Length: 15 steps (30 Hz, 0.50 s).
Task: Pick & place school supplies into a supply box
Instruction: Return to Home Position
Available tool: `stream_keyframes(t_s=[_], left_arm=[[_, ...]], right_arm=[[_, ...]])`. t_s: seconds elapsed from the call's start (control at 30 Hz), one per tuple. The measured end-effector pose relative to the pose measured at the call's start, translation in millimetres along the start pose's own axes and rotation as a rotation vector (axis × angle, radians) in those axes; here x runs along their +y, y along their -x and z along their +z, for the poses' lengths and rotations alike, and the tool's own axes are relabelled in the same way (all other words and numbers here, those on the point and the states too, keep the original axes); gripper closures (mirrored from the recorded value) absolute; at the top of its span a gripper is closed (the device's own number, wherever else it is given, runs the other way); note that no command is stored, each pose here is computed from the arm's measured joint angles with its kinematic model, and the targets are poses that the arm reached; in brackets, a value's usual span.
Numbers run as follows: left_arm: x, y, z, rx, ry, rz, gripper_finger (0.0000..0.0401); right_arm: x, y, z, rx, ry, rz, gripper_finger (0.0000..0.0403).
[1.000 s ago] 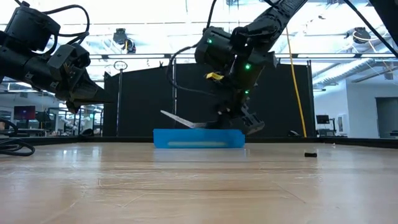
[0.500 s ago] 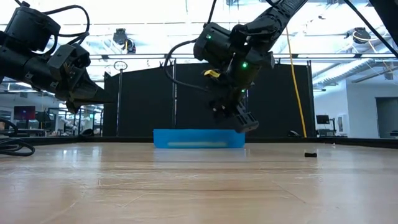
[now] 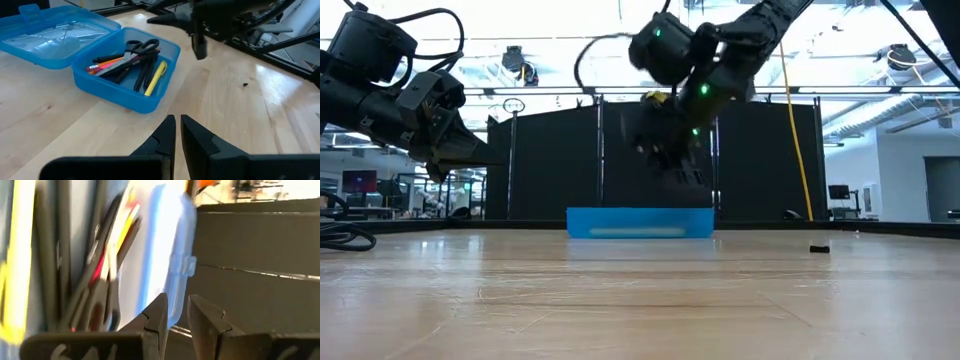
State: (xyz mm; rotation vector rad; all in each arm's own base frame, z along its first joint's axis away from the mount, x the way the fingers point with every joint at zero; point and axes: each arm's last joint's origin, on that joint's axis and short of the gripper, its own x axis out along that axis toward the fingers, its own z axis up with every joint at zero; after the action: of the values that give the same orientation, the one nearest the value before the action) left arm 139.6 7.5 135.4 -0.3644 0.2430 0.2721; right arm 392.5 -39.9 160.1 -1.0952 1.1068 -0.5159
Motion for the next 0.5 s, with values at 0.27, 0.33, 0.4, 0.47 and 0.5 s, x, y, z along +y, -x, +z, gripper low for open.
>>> stream_keyframes(t_s=[0.27, 0.33, 0.4, 0.47, 0.5], left_arm=[[-1, 0, 3, -0.026, -0.001, -0.01, 0.037], [-1, 0, 3, -0.029, 0.0, -0.012, 0.037], [-1, 0, 3, -0.035, 0.0, -0.013, 0.037], [-1, 0, 3, -0.035, -0.002, -0.013, 0.037], [-1, 0, 3, -0.035, -0.002, -0.013, 0.037]], right_arm=[[-16, 37, 13, -0.202, -0.407, 0.074, 0.0337], [-20, 48, 16, -0.292, -0.525, 0.168, 0.0337], [-25, 60, 19, -0.379, -0.649, 0.281, 0.0337], [-30, 70, 20, -0.459, -0.762, 0.409, 0.0337], [-33, 76, 21, -0.498, -0.806, 0.474, 0.0337]])
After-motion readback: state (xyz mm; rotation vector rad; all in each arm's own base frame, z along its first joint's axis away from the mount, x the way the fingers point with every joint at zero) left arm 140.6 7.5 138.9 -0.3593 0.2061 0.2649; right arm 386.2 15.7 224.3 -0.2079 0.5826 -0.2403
